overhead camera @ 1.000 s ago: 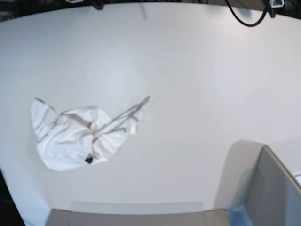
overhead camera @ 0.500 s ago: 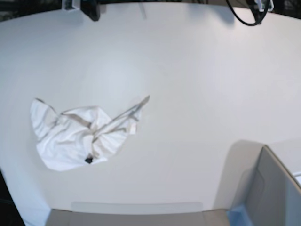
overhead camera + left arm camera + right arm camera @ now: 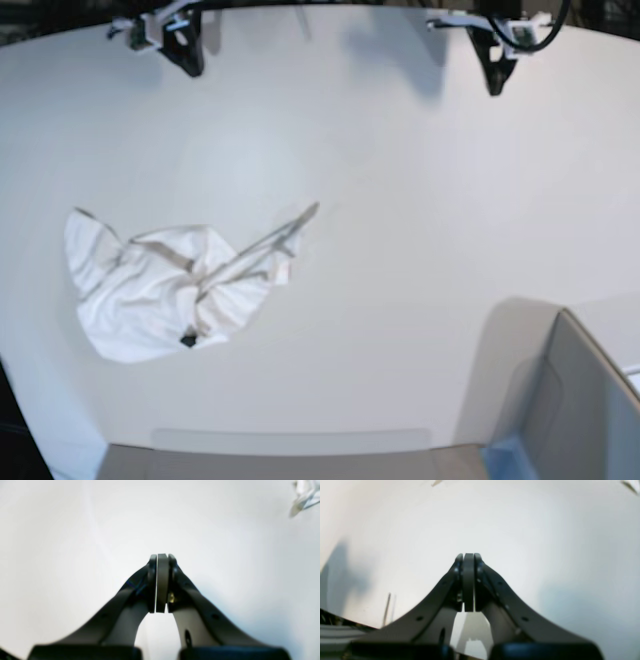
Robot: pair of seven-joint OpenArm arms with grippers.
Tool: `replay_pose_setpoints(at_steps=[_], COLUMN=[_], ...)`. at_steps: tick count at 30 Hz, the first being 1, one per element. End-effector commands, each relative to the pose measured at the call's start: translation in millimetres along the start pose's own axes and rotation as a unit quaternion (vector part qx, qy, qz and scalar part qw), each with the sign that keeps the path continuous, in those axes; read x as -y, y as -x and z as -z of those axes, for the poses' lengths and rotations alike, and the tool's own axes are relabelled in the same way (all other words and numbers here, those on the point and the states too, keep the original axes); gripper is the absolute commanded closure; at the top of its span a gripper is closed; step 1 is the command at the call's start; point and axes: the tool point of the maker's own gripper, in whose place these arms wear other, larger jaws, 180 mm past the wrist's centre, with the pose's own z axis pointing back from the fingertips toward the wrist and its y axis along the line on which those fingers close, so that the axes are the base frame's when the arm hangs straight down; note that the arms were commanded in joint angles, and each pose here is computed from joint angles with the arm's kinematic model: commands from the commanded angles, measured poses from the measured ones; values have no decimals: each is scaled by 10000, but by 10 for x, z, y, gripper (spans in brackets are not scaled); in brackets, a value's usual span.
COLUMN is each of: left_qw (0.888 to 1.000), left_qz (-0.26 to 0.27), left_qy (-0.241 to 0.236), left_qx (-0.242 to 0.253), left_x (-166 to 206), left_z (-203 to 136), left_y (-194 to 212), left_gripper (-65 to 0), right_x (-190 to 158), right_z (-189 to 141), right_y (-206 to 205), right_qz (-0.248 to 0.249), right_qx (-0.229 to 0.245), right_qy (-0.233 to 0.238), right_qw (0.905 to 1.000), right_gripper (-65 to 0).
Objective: Layout the t-shirt on the table in an organized manner, then fold the t-shirt properly
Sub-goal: 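Lower both grippers toward the crumpled white t-shirt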
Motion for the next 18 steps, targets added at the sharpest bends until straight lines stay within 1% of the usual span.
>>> replay_pose_setpoints(at_steps=[1,8,14,16,18], left_qw=[9998,9984,9964,9956,9948], left_qz=[-13,-160,-191,-195,-187], left_qy=[42,204,213,215,228], left_qx=[195,506,796,888,973], left_x=[30,184,204,210,213], left_z=[0,171,301,338,375], left_y=[-103,-270,-431,-483,-536], left_gripper=[-2,-3,-3,-3,-3], right_x=[-26,8,33,-3,-95], right_z=[-7,108,211,250,279], right_y=[-101,-243,-388,-431,-442], right_qz=[-18,-128,-212,-199,-142], right_qx=[174,414,659,742,776], right_qy=[-81,-109,-122,-177,-307], right_qw=[9998,9990,9975,9969,9964], right_gripper=[-3,-4,-3,-4,-23])
